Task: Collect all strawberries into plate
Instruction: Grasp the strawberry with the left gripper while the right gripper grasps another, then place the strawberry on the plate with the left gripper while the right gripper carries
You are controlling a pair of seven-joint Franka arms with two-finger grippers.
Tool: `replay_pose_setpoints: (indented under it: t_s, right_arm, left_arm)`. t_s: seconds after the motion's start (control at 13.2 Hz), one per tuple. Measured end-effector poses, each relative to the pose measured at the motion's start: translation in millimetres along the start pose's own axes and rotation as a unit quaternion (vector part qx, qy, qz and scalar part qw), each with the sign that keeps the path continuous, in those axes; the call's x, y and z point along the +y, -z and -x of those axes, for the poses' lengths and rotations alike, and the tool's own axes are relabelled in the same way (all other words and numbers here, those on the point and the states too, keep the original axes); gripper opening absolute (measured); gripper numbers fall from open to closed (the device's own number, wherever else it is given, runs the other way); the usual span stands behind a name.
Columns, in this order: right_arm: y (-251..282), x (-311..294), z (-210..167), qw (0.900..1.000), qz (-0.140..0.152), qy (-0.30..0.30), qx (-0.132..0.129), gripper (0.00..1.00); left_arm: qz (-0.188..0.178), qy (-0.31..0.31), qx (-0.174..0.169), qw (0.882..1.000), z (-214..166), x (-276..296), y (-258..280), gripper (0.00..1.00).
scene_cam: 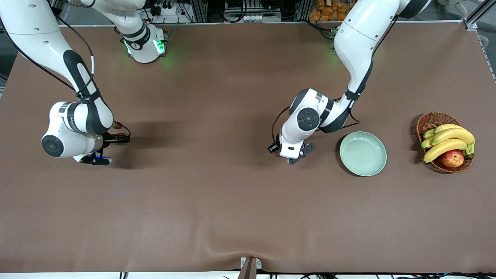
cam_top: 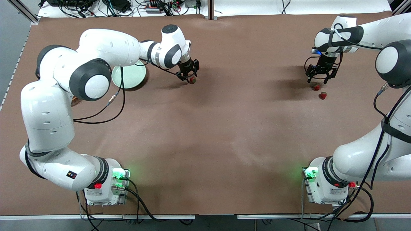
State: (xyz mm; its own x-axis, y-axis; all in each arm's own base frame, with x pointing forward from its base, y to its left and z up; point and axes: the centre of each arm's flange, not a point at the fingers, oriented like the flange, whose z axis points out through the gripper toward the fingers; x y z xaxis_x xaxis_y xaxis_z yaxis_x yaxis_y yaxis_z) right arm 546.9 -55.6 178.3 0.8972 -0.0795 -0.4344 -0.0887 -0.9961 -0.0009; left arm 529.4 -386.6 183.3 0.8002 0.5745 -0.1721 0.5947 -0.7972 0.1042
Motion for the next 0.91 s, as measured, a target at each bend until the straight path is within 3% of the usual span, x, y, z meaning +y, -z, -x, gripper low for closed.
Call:
replay_pose_setpoints:
  t_s: [0.15, 0.3, 0.38, 0.46, 0.61, 0.76, 0.91]
  right_arm:
    - [-8.5, 0.2, -1.4, 1.0, 0.0, 0.012, -0.008, 0.8]
    - [-13.2, 1.0, -2.1, 1.0, 0.0, 0.019, -0.012, 0.61]
    - [-13.9, 1.1, -2.2, 1.0, 0.0, 0.02, -0.012, 0.61]
    - [-14.0, 1.2, -2.3, 1.0, 0.0, 0.02, -0.013, 0.53]
    - [-13.4, 1.4, -2.5, 1.0, 0.0, 0.021, -0.012, 0.33]
    - [-9.9, 1.0, -4.5, 1.0, 0.001, 0.021, -0.005, 0.33]
    - [8.8, -4.0, -13.4, 1.0, 0.002, 0.026, 0.018, 0.33]
  left_arm:
    - [0.002, 0.0, 0.001, 1.0, -0.5, 0.1, -1.3, 0.55]
    - [0.003, 0.0, 0.002, 1.0, -0.6, 0.4, -1.2, 0.37]
    - [0.003, 0.0, 0.002, 1.0, -0.5, 0.4, -1.3, 0.37]
    - [0.004, 0.0, 0.002, 1.0, -0.8, 0.5, -1.1, 0.31]
    - [0.005, 0.001, 0.003, 1.0, -2.1, 0.8, -0.2, 0.29]
    - [0.01, 0.003, 0.007, 1.0, -7.6, 2.4, 5.2, 0.29]
    - [0.022, 0.011, 0.016, 1.0, -22.4, 4.3, 26.1, 0.29]
